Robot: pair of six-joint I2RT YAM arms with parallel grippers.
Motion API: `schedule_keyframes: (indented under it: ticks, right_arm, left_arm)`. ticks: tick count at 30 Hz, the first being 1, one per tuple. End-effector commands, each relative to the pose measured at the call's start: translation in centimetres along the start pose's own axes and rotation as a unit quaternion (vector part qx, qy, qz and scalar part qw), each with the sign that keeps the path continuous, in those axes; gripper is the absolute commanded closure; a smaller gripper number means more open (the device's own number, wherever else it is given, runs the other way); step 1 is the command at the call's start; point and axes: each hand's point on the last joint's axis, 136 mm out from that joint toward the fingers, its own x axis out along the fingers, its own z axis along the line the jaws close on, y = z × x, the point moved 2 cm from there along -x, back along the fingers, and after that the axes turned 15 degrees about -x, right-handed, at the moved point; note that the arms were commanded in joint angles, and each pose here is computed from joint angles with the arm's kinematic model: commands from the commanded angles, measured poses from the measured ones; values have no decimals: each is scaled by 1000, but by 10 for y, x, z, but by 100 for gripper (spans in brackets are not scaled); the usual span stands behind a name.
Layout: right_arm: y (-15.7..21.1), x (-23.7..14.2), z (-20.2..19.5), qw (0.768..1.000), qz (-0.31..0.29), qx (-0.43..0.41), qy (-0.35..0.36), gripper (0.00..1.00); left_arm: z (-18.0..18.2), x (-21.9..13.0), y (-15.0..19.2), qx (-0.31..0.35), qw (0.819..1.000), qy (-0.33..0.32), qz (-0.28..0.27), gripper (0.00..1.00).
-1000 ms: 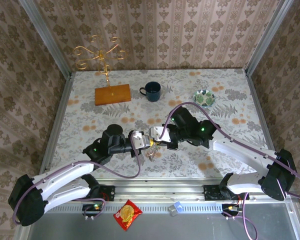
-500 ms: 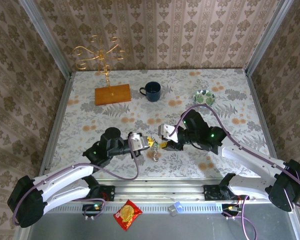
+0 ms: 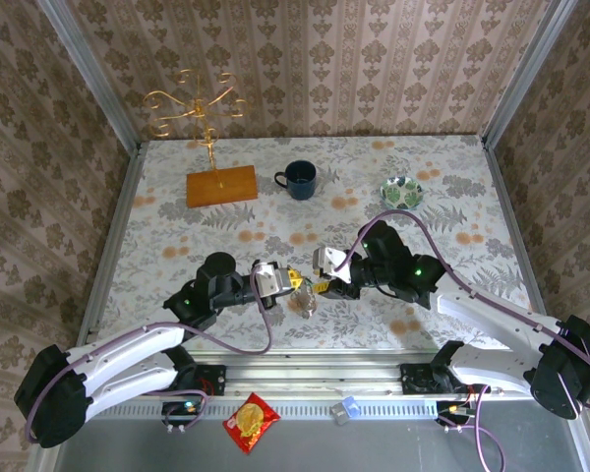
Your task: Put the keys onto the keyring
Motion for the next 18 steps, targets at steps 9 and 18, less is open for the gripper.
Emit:
schedule_keyframes:
  ticks: [9,18]
  right_arm:
    - [-17,4,-12,1000,-27,-12,0,71]
    - [-21,4,-13,999,-34,-16,-2,76]
  left_arm:
    - [-5,-3,-18,9,999,16,-34,100]
    - [-6,-2,-20,13,999,20,-34,100]
